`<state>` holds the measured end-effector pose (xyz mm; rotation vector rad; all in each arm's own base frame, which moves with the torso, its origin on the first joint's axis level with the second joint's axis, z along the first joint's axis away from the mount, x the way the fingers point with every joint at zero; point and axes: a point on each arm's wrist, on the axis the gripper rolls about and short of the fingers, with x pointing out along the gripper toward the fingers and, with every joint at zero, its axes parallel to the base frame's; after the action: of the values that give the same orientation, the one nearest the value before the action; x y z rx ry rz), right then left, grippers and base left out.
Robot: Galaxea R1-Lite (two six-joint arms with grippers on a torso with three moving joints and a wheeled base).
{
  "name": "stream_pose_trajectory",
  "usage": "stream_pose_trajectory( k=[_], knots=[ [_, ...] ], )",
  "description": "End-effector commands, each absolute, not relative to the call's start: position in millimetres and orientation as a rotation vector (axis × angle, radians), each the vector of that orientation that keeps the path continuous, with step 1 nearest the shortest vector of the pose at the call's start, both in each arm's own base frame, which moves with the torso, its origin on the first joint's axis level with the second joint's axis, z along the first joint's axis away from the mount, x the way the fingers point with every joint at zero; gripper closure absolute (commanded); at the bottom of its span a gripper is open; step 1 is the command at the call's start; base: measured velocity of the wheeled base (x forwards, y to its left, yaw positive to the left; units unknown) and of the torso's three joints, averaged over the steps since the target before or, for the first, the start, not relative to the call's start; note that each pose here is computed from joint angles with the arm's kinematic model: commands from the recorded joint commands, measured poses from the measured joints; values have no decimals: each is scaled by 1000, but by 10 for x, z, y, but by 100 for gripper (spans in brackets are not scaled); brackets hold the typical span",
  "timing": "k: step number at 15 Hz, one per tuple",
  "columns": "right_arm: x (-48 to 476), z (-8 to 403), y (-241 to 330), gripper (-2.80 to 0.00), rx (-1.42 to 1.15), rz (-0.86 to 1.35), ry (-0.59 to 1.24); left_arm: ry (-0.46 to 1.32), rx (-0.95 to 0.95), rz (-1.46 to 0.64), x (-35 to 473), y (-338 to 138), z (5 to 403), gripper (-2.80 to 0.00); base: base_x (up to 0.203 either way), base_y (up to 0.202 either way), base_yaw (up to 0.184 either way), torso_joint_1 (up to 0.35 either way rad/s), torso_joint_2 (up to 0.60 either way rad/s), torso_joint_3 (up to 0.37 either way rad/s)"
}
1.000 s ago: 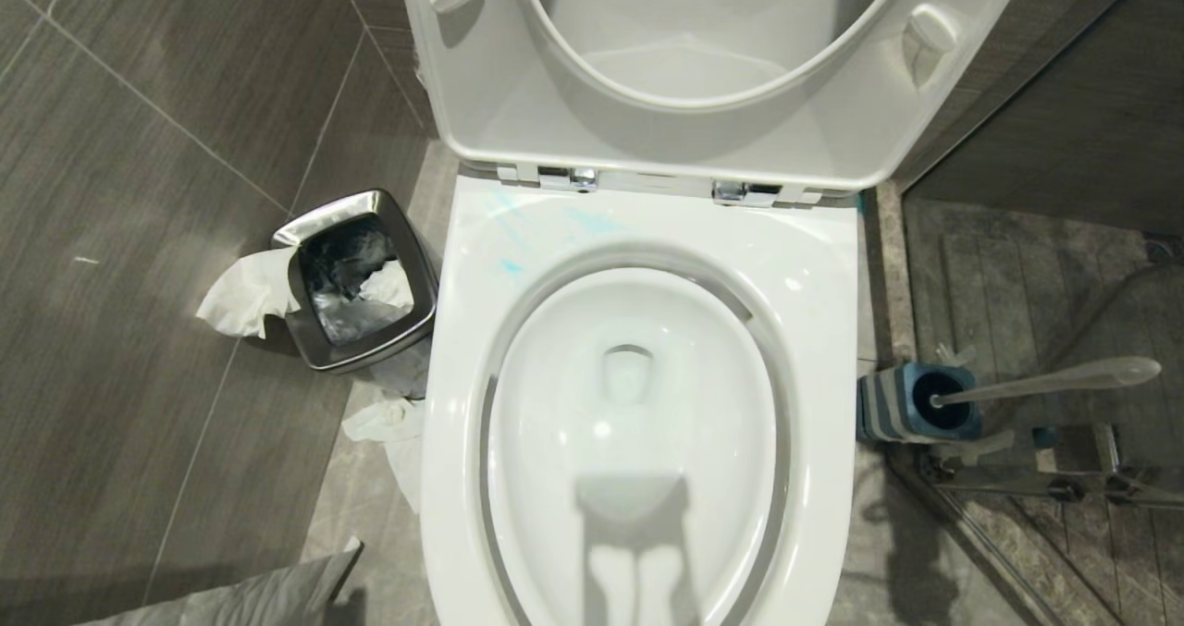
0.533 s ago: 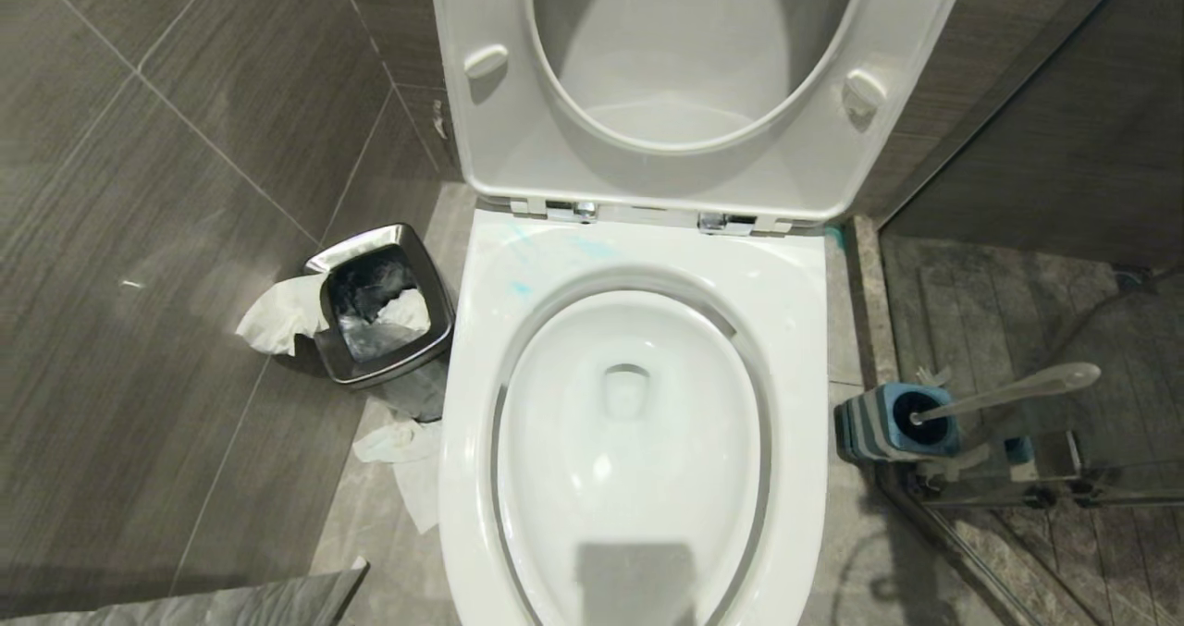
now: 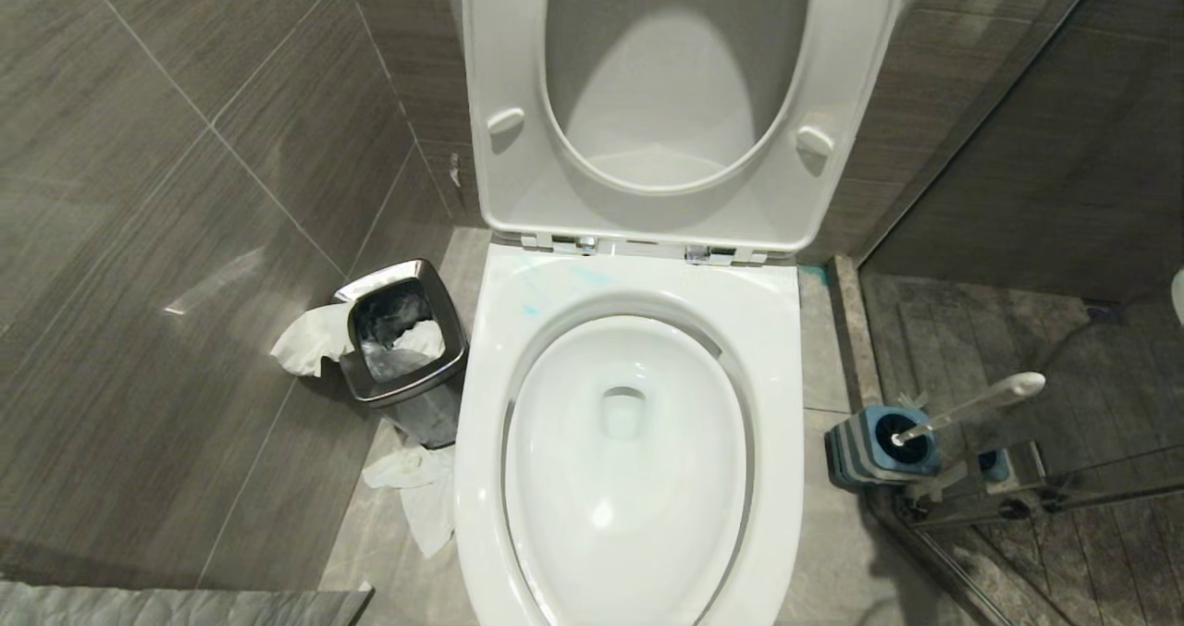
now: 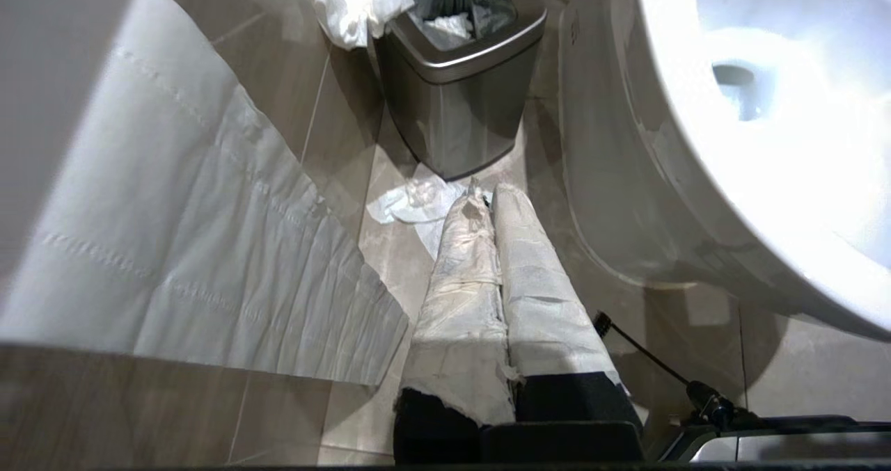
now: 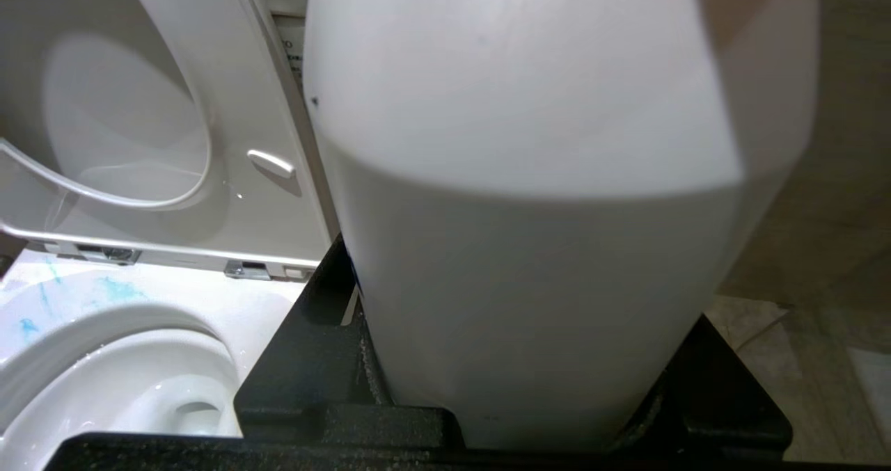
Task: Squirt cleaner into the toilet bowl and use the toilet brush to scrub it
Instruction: Pour in the cleaning agent
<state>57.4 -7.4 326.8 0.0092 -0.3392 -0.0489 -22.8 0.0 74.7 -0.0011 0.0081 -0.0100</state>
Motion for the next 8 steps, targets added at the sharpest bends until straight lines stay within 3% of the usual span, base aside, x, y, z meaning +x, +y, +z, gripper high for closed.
stream_pose_trajectory(
  k=[1,8],
  knots=[
    [722,3242,-98,0,16,-48,-296,11,-2,-11,-226,0,743,0,0,0,0,6,0,198],
    [964,3186,-118,0,22,-25,-250,11,-2,-11,-226,0,743,0,0,0,0,2,2,198]
  ],
)
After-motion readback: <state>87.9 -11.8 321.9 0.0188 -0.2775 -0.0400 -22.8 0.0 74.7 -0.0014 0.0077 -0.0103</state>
